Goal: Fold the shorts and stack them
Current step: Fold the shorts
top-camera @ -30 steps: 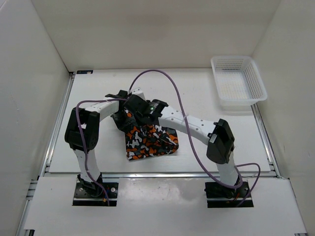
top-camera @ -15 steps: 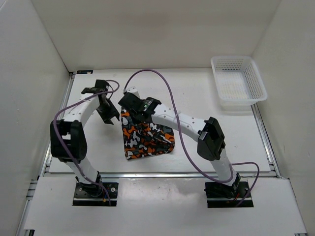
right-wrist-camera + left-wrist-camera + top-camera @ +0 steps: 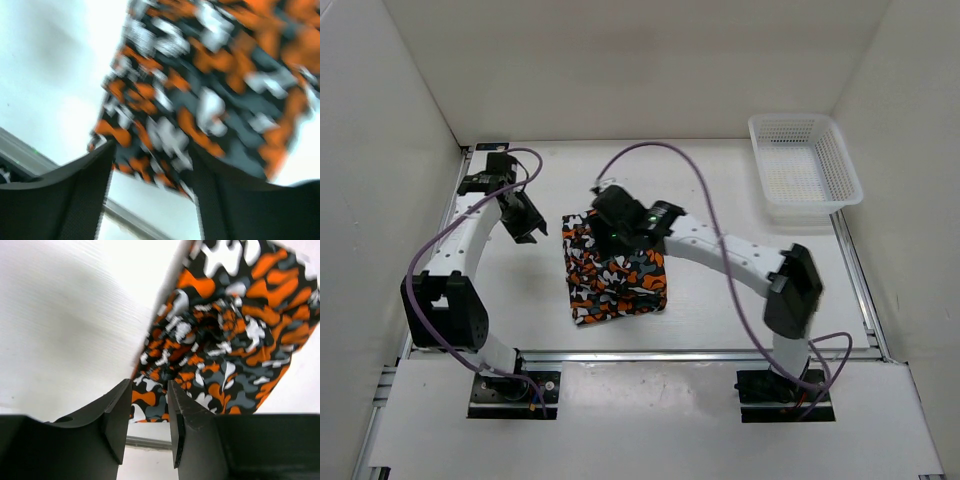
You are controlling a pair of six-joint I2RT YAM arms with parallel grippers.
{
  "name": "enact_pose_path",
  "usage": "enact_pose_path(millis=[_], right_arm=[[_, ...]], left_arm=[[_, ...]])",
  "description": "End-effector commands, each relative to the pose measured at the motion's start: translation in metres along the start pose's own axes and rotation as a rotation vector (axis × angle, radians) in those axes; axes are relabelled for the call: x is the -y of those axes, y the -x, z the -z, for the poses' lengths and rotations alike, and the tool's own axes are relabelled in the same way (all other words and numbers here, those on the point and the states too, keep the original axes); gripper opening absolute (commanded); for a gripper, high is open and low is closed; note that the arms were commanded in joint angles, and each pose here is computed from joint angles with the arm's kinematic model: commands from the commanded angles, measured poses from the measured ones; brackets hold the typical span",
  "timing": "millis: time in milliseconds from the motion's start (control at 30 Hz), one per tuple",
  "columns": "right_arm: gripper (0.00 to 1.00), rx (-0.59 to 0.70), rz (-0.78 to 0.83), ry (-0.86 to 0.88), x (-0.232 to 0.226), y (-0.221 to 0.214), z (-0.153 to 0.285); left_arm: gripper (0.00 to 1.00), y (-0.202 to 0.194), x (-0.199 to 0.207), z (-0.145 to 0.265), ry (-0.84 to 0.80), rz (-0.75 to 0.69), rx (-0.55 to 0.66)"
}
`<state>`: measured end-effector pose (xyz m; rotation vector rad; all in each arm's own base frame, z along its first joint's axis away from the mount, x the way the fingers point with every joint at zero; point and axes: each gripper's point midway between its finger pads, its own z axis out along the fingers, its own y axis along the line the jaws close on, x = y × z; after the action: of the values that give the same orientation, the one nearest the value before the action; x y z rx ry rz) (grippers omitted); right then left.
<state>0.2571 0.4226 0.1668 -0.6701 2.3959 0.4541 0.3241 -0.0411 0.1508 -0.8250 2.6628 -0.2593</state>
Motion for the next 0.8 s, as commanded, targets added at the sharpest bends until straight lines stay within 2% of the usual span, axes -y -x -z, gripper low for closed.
enact_pose_path(millis=[0,33,133,167,233,267,433,533,633,767], right_arm=[[0.60,0.079,-0.121,-0.024,0.041,0.005,0.030],[0.52,0.095,-0.158,-0.036,0.055,0.007,0.037],[0.39,0.042,-0.201,-0.093,0.086,-0.023,0.035],[0.26,0.018,-0.205,-0.100,0.091,-0.033,0.031],[0.15,-0.002,-0.222,-0.109,0.098,-0.044,0.028],[0.09,-0.003,-0.222,-0.109,0.098,-0.044,0.028],[0.01,-0.108,-0.215,-0.122,0.099,-0.072,-0.012],[0.01,-0.142,-0.218,-0.158,0.106,-0.090,-0.035],[0.01,-0.198,-0.227,-0.201,0.118,-0.110,-0.054],[0.01,-0.209,-0.235,-0.202,0.121,-0.112,-0.057]], left_arm=[[0.46,-0.015,0.022,0.015,-0.067,-0.110,0.019],[0.46,-0.018,0.028,0.014,-0.079,-0.128,0.022],[0.44,-0.038,0.050,0.001,-0.107,-0.199,-0.031],[0.41,-0.046,0.063,-0.005,-0.119,-0.252,-0.045],[0.37,-0.058,0.079,-0.010,-0.136,-0.296,-0.076],[0.30,-0.066,0.088,-0.013,-0.134,-0.332,-0.083],[0.19,-0.050,0.110,-0.053,-0.068,-0.341,-0.079],[0.19,-0.035,0.113,-0.084,0.005,-0.363,-0.055],[0.19,-0.035,0.109,-0.113,0.046,-0.379,-0.115],[0.19,-0.039,0.106,-0.127,0.077,-0.399,-0.166]])
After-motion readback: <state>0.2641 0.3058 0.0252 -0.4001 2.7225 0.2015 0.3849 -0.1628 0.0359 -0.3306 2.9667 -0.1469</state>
